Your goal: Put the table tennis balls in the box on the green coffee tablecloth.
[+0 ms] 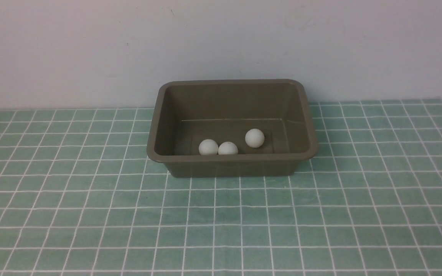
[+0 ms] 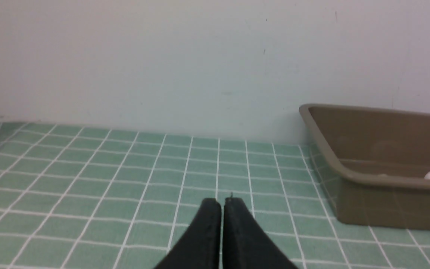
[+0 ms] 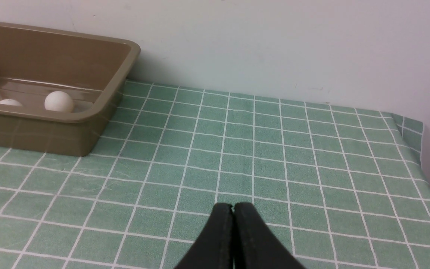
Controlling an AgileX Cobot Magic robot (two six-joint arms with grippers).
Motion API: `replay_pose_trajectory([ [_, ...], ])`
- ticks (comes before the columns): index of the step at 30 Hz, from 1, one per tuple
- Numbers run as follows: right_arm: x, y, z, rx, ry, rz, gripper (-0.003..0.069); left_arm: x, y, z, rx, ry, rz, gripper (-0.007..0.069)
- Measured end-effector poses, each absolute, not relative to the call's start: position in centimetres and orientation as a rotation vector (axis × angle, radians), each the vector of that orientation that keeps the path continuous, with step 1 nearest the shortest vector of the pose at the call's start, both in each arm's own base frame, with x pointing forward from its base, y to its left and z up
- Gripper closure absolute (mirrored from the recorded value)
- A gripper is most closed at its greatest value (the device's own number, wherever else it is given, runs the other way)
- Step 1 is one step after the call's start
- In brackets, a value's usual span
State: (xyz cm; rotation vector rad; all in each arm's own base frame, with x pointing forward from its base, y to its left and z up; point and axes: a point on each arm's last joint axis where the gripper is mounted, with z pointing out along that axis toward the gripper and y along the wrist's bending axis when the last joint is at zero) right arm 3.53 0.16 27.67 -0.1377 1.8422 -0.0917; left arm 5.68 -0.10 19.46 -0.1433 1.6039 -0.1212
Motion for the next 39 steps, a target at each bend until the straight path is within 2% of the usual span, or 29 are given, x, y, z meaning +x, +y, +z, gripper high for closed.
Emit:
replay_pose_trajectory([
  [3, 3.5, 0.2, 27.7, -0.138, 1.842, -0.092, 0.0676, 5.6, -0.1, 19.0, -0.150, 1.651, -0.125, 0.0629],
  [4, 3.5, 0.2, 27.7, -0.138, 1.842, -0.092, 0.0676, 5.6, -0.1, 18.8, -0.184, 1.671, -0.090, 0.0629],
  [5, 3.5, 0.2, 27.7, -0.138, 1.842, -0.092, 0.0676, 5.6, -0.2, 18.7, -0.152, 1.691, -0.128, 0.0629],
  [15, 3.5, 0.2, 27.7, -0.138, 1.842, -0.092, 0.0676, 5.3, -0.3, 17.2, -0.150, 1.854, -0.128, 0.0629],
  [39, 3.5, 0.1, 27.7, -0.142, 1.843, -0.109, 0.0676, 5.3, -0.3, 17.2, -0.150, 1.863, -0.127, 0.0629],
])
